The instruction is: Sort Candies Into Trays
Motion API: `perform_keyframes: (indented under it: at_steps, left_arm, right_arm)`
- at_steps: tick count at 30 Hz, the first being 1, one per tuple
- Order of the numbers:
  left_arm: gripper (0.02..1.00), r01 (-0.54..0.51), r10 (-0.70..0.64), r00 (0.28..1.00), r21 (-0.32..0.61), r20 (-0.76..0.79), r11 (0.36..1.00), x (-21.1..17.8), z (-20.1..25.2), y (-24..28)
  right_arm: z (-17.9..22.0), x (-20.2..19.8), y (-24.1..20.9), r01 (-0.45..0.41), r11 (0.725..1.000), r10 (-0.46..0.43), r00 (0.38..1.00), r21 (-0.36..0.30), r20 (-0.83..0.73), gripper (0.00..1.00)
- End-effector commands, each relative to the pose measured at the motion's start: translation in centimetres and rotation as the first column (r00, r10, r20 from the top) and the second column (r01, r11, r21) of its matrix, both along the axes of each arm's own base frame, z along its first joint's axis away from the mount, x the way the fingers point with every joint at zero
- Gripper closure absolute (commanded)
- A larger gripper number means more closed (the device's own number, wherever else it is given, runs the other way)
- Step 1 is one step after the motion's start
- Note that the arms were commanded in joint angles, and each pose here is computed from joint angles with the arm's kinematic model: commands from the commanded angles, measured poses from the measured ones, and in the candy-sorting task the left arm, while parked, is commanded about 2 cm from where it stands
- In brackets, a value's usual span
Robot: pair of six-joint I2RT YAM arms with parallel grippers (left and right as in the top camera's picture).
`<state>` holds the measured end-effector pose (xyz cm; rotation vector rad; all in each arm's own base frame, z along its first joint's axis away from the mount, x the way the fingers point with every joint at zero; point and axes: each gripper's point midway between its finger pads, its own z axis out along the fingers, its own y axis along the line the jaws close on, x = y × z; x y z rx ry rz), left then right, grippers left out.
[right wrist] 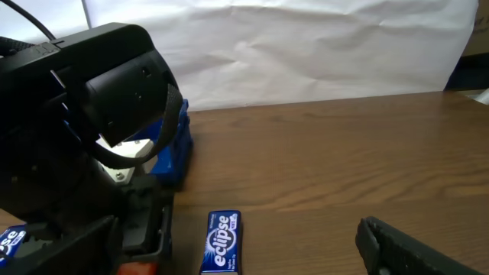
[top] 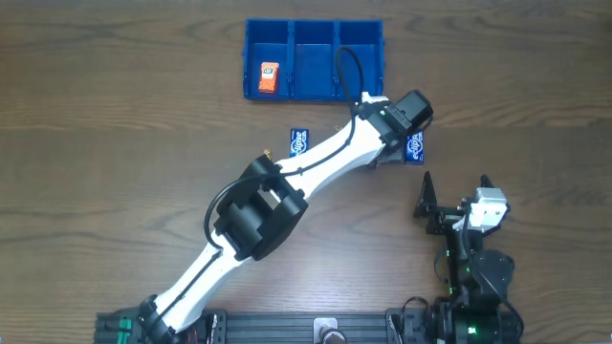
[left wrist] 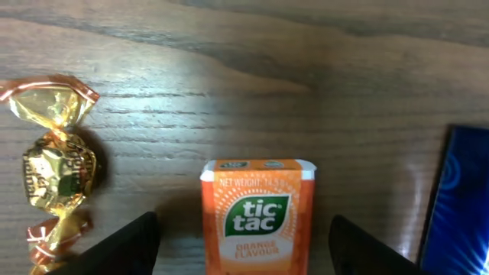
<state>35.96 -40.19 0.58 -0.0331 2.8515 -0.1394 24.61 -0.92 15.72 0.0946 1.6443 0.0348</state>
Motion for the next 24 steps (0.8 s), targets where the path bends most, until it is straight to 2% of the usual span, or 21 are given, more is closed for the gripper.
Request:
perform_keyframes:
  at_steps: [1,7,11,15,17,19,24]
  left_arm:
    - [0.332,-0.023,0.023,1.000,0.010,-0.020,1.000,0.2,-1.3,0.4]
    - [0.426,-0.017,0.018,0.999,0.014,-0.047,1.000,-0.2,-2.6,0.4]
    - [0.588,-0.015,0.015,0.999,0.013,-0.045,1.000,-0.2,-2.9,0.2]
    - [0.680,-0.008,0.009,0.999,0.017,-0.040,1.000,-0.1,-2.8,0.3]
    - [0.689,-0.006,0.007,1.000,0.016,-0.027,1.000,0.1,-2.3,0.2]
    - [0.695,-0.003,0.003,1.000,0.012,0.002,1.000,0.5,-1.0,0.2]
    - [0.702,-0.002,0.005,0.985,-0.015,0.172,1.000,3.1,6.8,1.1]
  right_arm:
    - [-0.1,0.0,0.0,-0.003,1.000,0.003,1.000,-0.009,-0.003,0.003]
    - [-0.1,0.0,0.0,-0.003,1.000,0.003,1.000,-0.009,-0.003,0.003]
    - [-0.1,0.0,0.0,-0.002,1.000,0.002,1.000,-0.009,-0.003,0.003]
    - [-0.1,0.0,0.0,-0.003,1.000,0.003,1.000,-0.009,-0.003,0.003]
    - [-0.1,0.0,0.0,-0.003,1.000,0.003,1.000,-0.009,-0.003,0.003]
    - [-0.1,0.0,0.0,-0.002,1.000,0.002,1.000,-0.009,-0.003,0.003]
    - [-0.1,0.0,0.0,-0.002,1.000,0.002,1.000,-0.009,-0.003,0.005]
